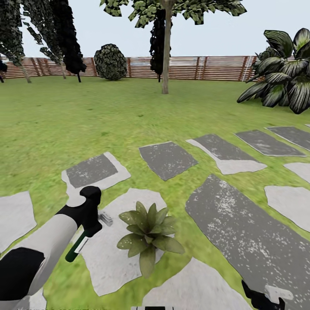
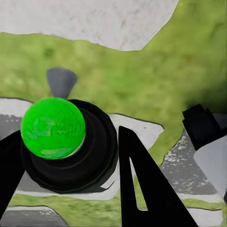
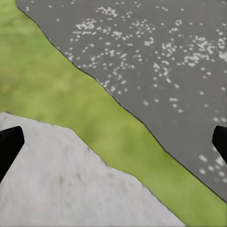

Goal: Pick up the pesticide atomizer in the garden and spray insectifuge to fully cover both potted plants in the garden.

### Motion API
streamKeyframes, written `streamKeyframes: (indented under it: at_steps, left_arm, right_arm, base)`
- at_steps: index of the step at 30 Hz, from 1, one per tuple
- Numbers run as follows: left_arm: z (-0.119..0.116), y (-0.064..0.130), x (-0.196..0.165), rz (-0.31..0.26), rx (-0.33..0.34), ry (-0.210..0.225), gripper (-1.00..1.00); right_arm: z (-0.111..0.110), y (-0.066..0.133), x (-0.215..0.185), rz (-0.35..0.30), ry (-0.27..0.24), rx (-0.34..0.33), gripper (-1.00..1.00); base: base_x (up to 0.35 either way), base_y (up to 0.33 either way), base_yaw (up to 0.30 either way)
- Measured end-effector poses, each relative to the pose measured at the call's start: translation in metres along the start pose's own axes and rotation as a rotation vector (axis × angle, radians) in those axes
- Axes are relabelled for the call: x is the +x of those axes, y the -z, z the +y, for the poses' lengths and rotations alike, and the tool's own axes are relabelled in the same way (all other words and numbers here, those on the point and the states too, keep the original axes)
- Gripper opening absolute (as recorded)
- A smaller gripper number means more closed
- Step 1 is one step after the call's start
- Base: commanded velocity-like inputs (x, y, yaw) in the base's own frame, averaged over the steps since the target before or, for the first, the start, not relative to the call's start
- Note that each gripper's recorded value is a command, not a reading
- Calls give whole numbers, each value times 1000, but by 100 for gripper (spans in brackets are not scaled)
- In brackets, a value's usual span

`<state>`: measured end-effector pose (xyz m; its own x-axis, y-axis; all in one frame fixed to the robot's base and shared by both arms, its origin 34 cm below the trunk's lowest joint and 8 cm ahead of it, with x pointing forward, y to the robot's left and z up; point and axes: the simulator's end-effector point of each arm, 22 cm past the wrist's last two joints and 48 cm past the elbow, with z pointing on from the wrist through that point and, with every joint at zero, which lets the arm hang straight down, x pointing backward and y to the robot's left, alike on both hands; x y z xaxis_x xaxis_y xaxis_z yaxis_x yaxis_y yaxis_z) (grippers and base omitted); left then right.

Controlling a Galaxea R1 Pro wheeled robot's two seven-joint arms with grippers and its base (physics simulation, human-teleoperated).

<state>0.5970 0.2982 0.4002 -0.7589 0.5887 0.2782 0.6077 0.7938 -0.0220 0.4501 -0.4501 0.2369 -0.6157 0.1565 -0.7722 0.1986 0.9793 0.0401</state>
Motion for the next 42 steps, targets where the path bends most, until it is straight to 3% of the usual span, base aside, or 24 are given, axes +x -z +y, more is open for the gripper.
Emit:
streamKeyframes:
  at_steps: [3,7,12,17,22,27,36,42]
  left_arm:
    - [1,-5,-1,-11,-11,12,-100]
    - [8,-4,-17,-43,-98,10,-100]
    - [3,-26,-27,-95,-148,77,-100]
    - [-7,-26,-35,-109,-148,72,-100]
    - [0,-15,-40,-139,-160,85,-100]
    - [-12,-12,-45,-165,-90,86,-100]
    - [-16,-15,-44,-153,-79,74,-100]
    - [-13,-15,-42,-151,-81,78,-100]
  right_arm:
    - [0,0,0,0,0,1,100]
    - [-1,0,0,1,0,2,100]
    - [-1,0,0,1,1,2,100]
    - [-1,0,0,1,1,1,100]
    - [-1,0,0,1,1,1,100]
    - [0,0,1,2,1,1,100]
    - [-1,0,0,0,1,2,100]
    - [0,0,0,0,0,1,100]
  base:
    - [0,0,8]
    - [0,0,1]
    - [0,0,0]
    - [0,0,0]
    - [0,0,0]
    - [0,-27,0]
    - [-68,-241,12]
    - [-221,-211,242]
